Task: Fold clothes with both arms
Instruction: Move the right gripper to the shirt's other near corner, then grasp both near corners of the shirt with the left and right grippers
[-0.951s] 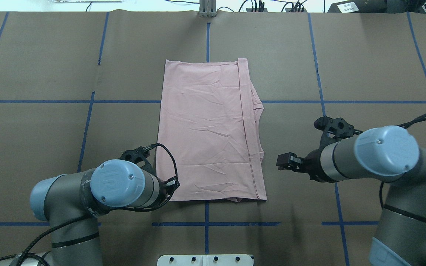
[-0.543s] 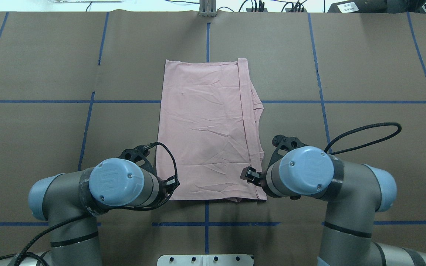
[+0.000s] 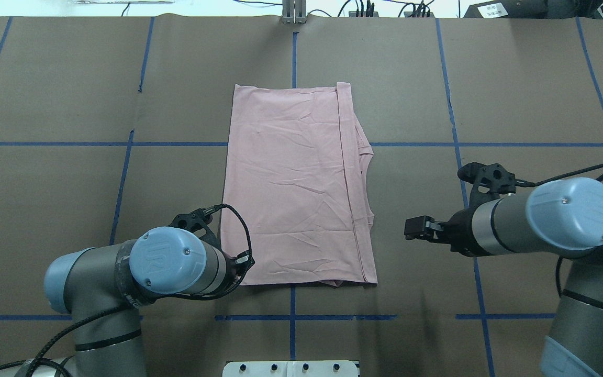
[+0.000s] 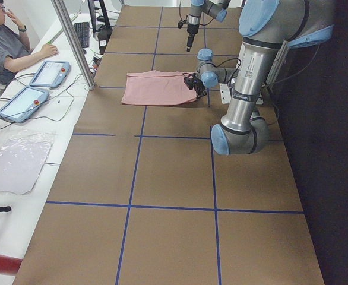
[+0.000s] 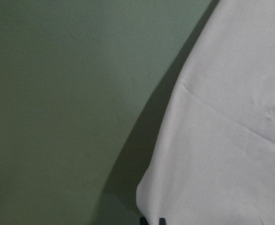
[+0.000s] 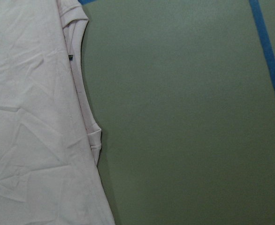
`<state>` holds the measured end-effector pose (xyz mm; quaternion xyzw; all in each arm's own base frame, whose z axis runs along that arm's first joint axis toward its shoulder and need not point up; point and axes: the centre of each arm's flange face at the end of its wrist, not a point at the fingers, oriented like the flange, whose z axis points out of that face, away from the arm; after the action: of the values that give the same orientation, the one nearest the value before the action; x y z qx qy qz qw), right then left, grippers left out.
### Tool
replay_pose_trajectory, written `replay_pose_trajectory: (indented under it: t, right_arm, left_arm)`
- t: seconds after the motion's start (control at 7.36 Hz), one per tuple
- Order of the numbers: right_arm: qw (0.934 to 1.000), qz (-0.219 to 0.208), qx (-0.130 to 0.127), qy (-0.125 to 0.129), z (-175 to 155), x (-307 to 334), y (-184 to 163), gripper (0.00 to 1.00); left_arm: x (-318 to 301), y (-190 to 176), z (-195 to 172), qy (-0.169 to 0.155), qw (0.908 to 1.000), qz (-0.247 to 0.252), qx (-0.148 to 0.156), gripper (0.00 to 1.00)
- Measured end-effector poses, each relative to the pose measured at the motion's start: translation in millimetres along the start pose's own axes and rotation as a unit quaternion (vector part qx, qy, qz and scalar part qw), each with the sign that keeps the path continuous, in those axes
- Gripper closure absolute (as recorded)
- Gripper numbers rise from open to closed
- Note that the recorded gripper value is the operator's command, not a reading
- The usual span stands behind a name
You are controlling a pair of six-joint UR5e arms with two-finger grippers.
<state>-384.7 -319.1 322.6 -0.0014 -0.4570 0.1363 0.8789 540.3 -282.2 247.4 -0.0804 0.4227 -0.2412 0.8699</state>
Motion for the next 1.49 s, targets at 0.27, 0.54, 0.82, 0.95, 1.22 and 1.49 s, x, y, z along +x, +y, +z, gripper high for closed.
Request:
replay_pose_trajectory:
  t: [0.27,0.54,0.82,0.95,1.22,1.49]
  right_arm:
    - [0.9913,0.093,0.017,0.091,106,-137,80,0.0]
    - [0.9904,0.096,0.019,0.098,112,-137,79,0.0]
    - [0.9889,0.097,0.021,0.111,124,-132,76,0.0]
    - [0.9884,0.097,0.022,0.115,127,-130,76,0.0]
    - [0.9878,0.098,0.022,0.12,131,-126,75,0.05]
    - [0.9876,0.098,0.022,0.121,132,-125,74,0.7]
  left_arm:
    - [3,-1,-6,0.005,1.0,0.003,0.001,1.0]
    - [3,-1,-7,0.006,1.0,0.004,0.0,1.0]
    - [3,-1,-7,0.006,1.0,0.004,0.0,1.0]
    - [4,-1,-7,0.006,1.0,0.004,0.0,1.0]
    - [4,-1,-8,0.007,1.0,0.004,0.0,1.0]
    - [4,0,-8,0.007,1.0,0.004,0.0,1.0]
